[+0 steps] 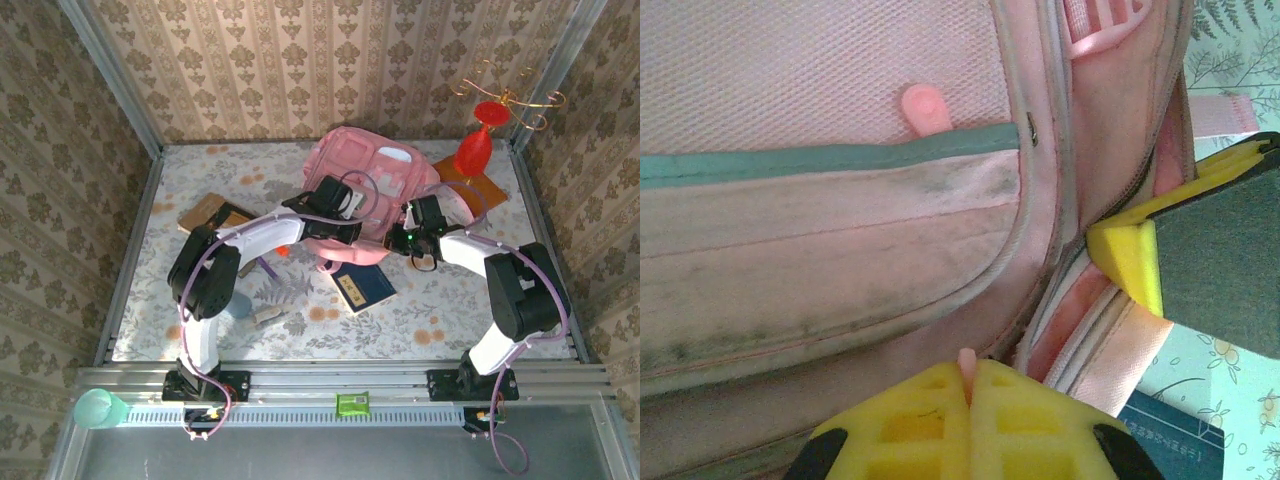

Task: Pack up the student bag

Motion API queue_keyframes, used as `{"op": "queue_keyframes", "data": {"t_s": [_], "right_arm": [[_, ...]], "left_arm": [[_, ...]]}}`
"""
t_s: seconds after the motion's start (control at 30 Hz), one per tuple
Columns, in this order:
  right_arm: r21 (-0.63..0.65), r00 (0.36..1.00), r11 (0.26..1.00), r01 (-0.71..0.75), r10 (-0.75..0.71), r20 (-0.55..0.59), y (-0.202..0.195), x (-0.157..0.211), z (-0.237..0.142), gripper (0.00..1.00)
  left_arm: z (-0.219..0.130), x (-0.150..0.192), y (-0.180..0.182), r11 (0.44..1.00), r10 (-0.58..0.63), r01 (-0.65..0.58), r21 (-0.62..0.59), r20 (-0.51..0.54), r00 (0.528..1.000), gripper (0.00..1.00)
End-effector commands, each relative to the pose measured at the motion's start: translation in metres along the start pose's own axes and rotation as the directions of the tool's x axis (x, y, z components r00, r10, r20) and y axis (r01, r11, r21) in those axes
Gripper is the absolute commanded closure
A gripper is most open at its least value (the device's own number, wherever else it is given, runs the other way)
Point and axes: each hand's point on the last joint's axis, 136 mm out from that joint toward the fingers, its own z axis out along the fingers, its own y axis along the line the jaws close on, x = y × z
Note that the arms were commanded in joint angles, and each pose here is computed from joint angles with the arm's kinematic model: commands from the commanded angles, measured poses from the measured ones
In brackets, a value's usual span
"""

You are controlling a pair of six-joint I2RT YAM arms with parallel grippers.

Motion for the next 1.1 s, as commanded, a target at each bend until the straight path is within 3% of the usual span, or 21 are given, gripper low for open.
{"op": "queue_keyframes", "data": {"t_s": [0.0,0.2,0.37,0.53,0.63,0.73,0.87,0.97,1.07], "right_arm": [[-0.101,0.999,0.995,0.024,-0.019,0.051,0.033,-0.008,-0.008,1.00],[0.027,0.996,0.999,-0.020,0.017,0.087,-0.008,-0.010,-0.016,1.00],[0.172,0.989,0.983,-0.061,0.036,0.143,-0.047,-0.013,-0.030,1.00],[0.165,0.989,0.984,-0.067,0.043,0.145,-0.046,-0.014,-0.028,1.00],[0.130,0.989,0.990,-0.055,0.037,0.141,-0.037,-0.016,-0.025,1.00],[0.083,0.990,0.996,-0.039,0.027,0.141,-0.022,-0.016,-0.020,1.00],[0.046,0.989,0.998,-0.035,0.028,0.144,-0.008,-0.016,-0.014,1.00],[0.038,0.990,0.999,-0.036,0.030,0.138,-0.005,-0.015,-0.012,1.00],[0.056,0.990,0.998,-0.032,0.024,0.142,-0.010,-0.015,-0.013,1.00]], "left_arm": [[-0.001,-0.012,-0.011,0.999,0.041,-0.041,-0.002,0.052,0.998,1.00],[-0.021,-0.004,0.046,0.981,0.019,-0.005,-0.196,0.068,0.997,1.00],[-0.046,0.024,0.117,0.908,-0.022,0.042,-0.416,0.053,0.998,1.00],[-0.059,0.033,0.132,0.881,-0.035,0.061,-0.468,0.063,0.997,1.00],[-0.062,0.022,0.117,0.915,-0.033,0.070,-0.398,0.098,0.995,1.00],[-0.056,0.003,0.070,0.965,-0.010,0.046,-0.260,0.138,0.990,1.00],[-0.043,-0.017,0.013,0.992,0.021,0.000,-0.128,0.165,0.986,1.00],[-0.037,-0.017,0.002,0.991,0.047,-0.027,-0.131,0.155,0.987,1.00],[-0.035,-0.010,0.017,0.983,0.055,-0.029,-0.180,0.137,0.989,1.00]]}}
